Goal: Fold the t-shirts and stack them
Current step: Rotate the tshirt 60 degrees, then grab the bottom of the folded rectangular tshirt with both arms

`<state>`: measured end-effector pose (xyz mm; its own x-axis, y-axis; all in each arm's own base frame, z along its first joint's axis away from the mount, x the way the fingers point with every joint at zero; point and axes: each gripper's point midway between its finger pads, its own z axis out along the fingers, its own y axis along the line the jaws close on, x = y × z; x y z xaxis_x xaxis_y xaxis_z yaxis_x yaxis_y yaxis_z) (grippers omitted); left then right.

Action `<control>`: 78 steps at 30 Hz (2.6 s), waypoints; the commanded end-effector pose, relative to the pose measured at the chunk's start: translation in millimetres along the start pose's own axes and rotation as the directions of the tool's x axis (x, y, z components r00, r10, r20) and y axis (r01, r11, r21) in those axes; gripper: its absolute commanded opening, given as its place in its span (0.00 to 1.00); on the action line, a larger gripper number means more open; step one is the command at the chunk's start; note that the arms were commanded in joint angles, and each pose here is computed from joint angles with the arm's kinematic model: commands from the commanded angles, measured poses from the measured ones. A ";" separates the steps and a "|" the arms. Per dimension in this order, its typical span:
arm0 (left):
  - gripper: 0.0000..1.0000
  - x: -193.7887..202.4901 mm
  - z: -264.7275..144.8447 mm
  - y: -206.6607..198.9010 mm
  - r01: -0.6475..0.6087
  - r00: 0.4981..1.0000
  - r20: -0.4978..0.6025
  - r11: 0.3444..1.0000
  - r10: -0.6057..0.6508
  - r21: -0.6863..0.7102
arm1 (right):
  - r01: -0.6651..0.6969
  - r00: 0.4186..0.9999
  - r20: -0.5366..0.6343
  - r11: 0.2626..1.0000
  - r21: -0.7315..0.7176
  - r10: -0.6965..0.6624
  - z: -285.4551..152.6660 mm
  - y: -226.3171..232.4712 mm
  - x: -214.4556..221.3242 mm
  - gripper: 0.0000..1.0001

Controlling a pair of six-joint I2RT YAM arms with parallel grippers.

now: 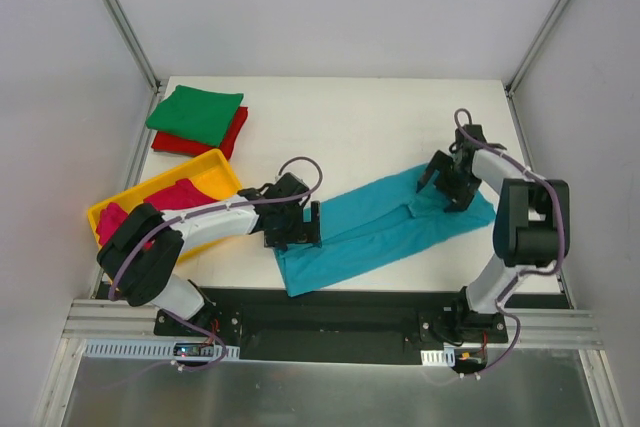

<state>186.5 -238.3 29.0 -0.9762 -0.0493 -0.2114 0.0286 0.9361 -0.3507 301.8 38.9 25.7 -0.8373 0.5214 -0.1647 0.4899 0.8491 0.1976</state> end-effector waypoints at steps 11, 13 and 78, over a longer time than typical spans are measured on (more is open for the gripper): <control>0.99 58.4 -26.6 -87.5 -0.062 0.998 0.011 0.989 0.062 0.134 | 0.274 0.953 0.117 0.959 0.069 -0.280 19.4 123.9 -164.0 0.96; 0.99 54.5 -37.2 -96.6 -0.091 0.996 0.037 0.981 0.086 0.169 | 0.267 0.950 0.146 0.961 0.069 -0.275 5.5 121.1 -175.4 0.96; 0.02 50.5 -13.9 35.7 0.218 0.973 0.090 0.976 -0.215 -0.026 | 0.991 0.109 0.245 0.085 -0.106 -0.963 -31.6 99.4 315.6 0.11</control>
<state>147.1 -215.4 16.1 -0.9409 -0.2473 -0.2313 -0.1523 0.9193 -0.3630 86.7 282.5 15.8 -0.5005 -0.7422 -0.4458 -0.8127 0.5802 -0.0537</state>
